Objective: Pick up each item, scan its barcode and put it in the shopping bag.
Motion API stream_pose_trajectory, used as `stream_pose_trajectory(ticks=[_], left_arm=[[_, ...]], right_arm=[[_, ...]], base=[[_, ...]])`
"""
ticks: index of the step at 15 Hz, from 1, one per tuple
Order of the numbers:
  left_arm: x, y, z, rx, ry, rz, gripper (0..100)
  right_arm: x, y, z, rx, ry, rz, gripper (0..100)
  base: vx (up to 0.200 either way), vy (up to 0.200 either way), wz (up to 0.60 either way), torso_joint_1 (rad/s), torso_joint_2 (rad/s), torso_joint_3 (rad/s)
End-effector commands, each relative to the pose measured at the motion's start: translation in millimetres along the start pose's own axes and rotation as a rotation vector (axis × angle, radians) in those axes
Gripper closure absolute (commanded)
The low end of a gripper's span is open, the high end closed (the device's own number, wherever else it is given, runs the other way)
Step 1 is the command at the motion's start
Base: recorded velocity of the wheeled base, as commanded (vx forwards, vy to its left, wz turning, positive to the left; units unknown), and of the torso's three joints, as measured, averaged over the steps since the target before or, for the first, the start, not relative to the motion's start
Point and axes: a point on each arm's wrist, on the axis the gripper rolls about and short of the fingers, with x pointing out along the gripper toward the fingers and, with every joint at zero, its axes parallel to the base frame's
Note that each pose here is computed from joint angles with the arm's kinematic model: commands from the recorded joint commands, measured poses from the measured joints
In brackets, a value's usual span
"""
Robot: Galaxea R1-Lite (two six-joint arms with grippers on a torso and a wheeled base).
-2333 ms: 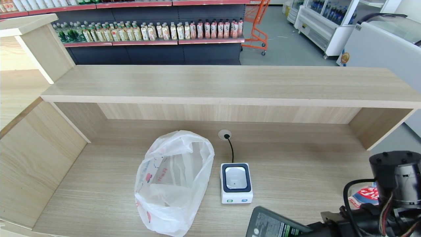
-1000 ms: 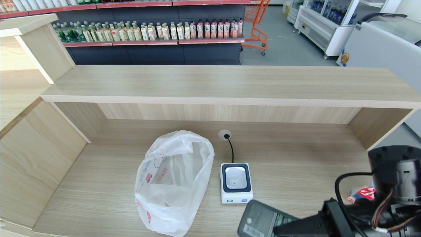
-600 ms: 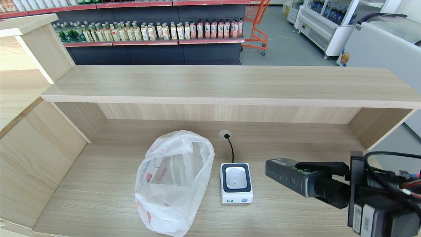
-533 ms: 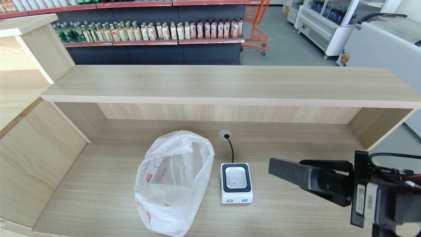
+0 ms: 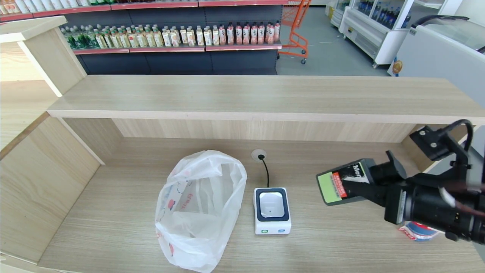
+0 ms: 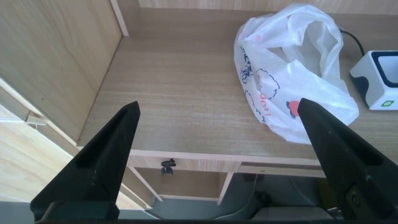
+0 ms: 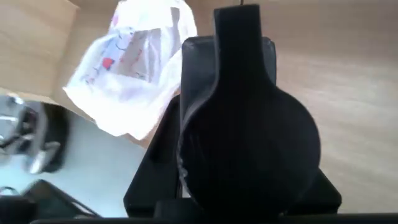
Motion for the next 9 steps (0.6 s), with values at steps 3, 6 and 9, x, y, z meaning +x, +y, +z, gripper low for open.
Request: stream_pose_trajectory(ticks=[3,6,9], left_arm=[[0,0.0,0.0,0.0,0.0,0.002,0],[0,0.0,0.0,0.0,0.0,0.0,0],[0,0.0,0.0,0.0,0.0,0.0,0]], right_arm=[[90,21,-3,0.411,0.149,0.005,100],[120,16,-21,0.434,0.236,-0.025,100],[141,21,-36,0.412,0.259,-0.012,100]], base=[[0.0,0.0,0.0,0.0,0.0,0.0],[0.0,0.0,0.0,0.0,0.0,0.0],[0.0,0.0,0.0,0.0,0.0,0.0]])
